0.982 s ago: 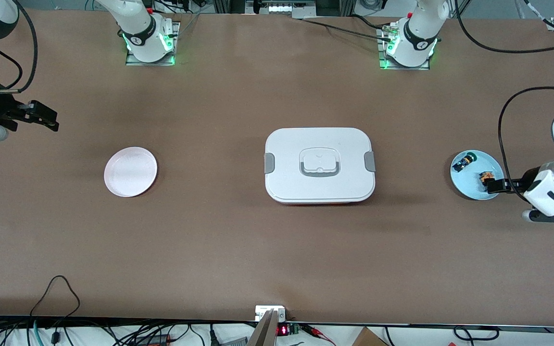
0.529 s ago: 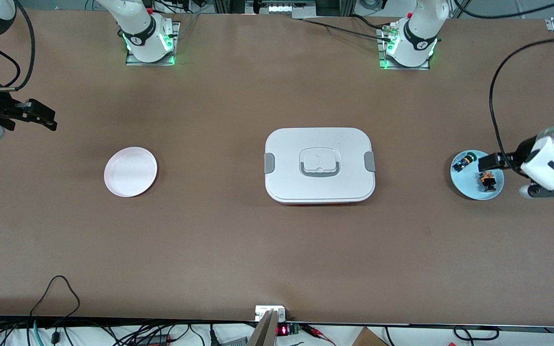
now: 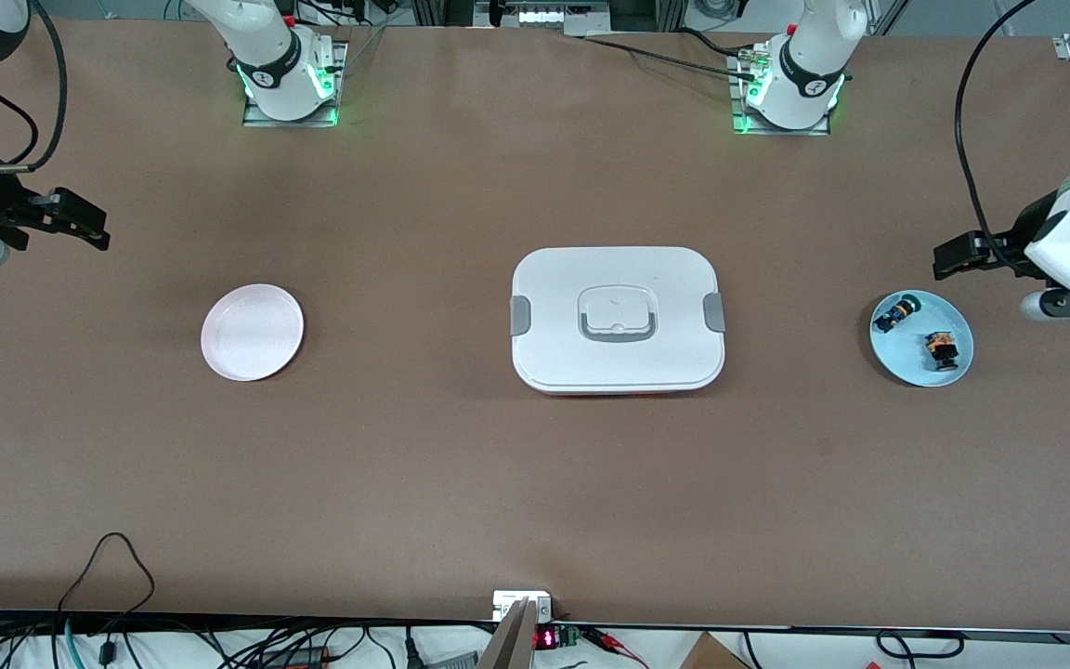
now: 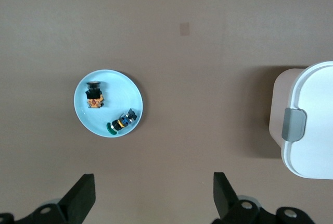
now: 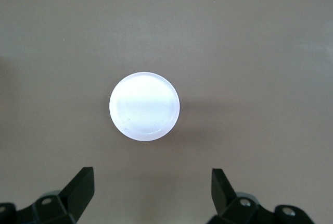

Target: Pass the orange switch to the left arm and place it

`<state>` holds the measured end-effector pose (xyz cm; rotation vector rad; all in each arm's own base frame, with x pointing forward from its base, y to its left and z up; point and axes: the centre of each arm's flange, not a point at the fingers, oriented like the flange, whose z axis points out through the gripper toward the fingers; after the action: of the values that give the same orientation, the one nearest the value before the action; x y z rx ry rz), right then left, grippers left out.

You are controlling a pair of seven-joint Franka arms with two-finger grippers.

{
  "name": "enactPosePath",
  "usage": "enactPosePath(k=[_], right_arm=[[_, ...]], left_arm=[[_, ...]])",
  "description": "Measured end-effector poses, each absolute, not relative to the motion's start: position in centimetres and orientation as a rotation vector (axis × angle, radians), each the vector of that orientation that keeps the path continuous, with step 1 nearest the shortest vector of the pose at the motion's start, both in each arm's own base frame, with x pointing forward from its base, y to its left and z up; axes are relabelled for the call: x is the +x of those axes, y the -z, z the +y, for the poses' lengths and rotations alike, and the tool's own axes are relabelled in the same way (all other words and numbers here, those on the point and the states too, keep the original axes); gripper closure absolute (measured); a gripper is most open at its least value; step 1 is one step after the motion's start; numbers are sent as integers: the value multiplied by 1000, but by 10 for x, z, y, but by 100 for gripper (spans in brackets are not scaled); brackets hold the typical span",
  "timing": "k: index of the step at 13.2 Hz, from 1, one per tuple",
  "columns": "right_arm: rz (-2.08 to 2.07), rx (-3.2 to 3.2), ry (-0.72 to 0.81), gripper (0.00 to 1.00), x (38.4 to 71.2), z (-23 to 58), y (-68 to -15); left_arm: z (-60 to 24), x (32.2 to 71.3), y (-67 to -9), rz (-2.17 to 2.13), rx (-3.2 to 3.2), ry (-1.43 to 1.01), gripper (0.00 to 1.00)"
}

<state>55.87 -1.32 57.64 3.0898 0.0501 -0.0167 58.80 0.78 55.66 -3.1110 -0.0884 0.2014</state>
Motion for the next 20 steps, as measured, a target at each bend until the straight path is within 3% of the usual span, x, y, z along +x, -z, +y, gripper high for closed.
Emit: enactPosePath(k=[8,20], right_arm=[[61,3090,14,0,558,-9,-582],[67,3090,17,0,558,-7,-582]], left_arm=[[16,556,-568,-104,-3158,-182,0],[2,552,-582,-103,-3156,-170,0]])
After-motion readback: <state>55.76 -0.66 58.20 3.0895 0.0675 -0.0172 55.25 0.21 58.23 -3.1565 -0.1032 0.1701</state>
